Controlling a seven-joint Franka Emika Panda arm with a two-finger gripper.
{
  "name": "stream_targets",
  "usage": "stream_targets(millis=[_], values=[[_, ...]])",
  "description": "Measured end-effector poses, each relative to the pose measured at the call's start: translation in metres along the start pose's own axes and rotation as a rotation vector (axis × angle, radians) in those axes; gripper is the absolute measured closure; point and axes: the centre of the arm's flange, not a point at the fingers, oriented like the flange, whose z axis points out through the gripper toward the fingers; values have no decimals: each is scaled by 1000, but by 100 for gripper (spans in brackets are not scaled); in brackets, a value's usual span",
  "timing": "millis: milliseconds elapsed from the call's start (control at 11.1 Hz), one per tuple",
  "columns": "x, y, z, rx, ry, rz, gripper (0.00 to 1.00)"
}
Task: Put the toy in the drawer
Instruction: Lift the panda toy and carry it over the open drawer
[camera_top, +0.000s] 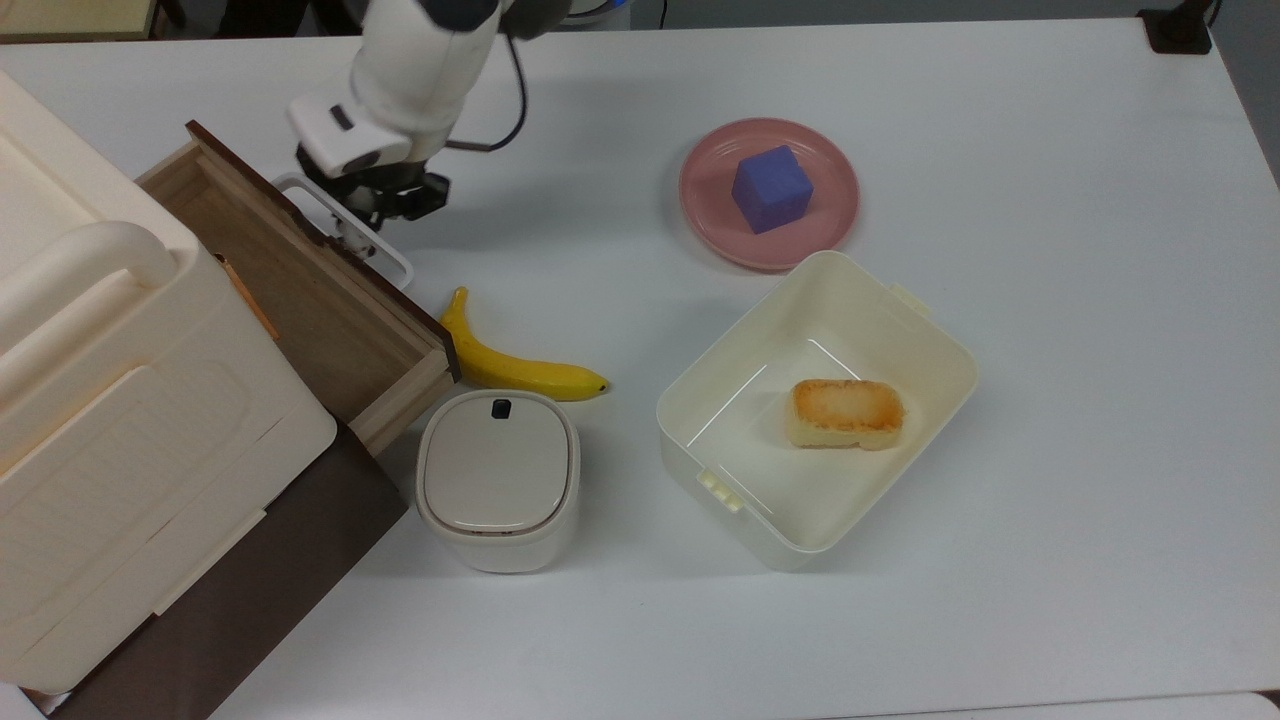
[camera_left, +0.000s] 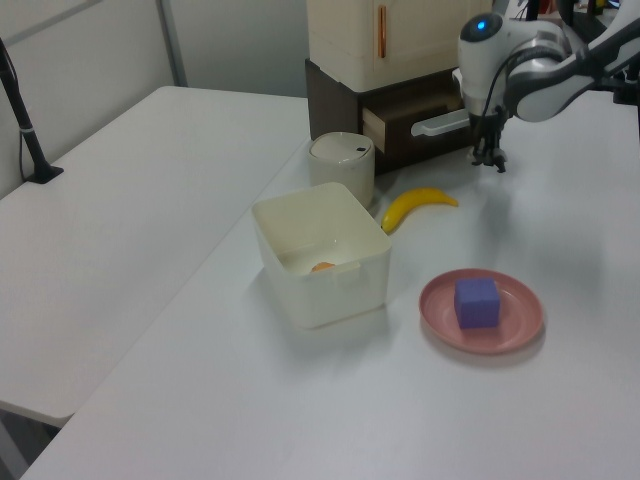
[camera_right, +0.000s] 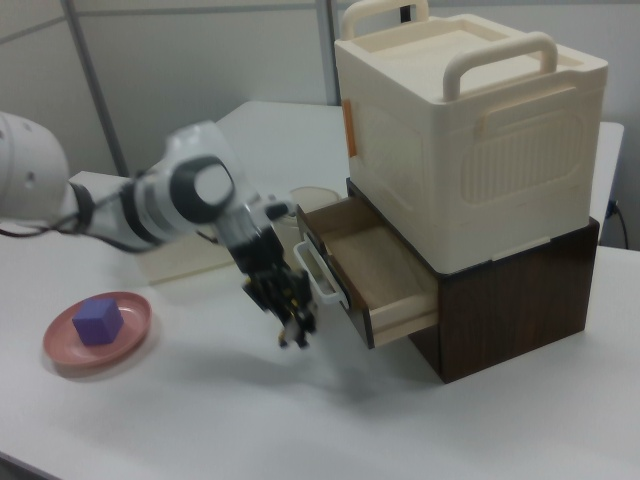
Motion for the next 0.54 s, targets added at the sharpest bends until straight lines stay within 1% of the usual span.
stream_targets(millis=[271, 362, 542], values=[[16, -10, -93, 87, 27, 62, 63], [20, -5, -117, 118, 29, 86, 63], [29, 12, -159, 196, 57, 145, 63]])
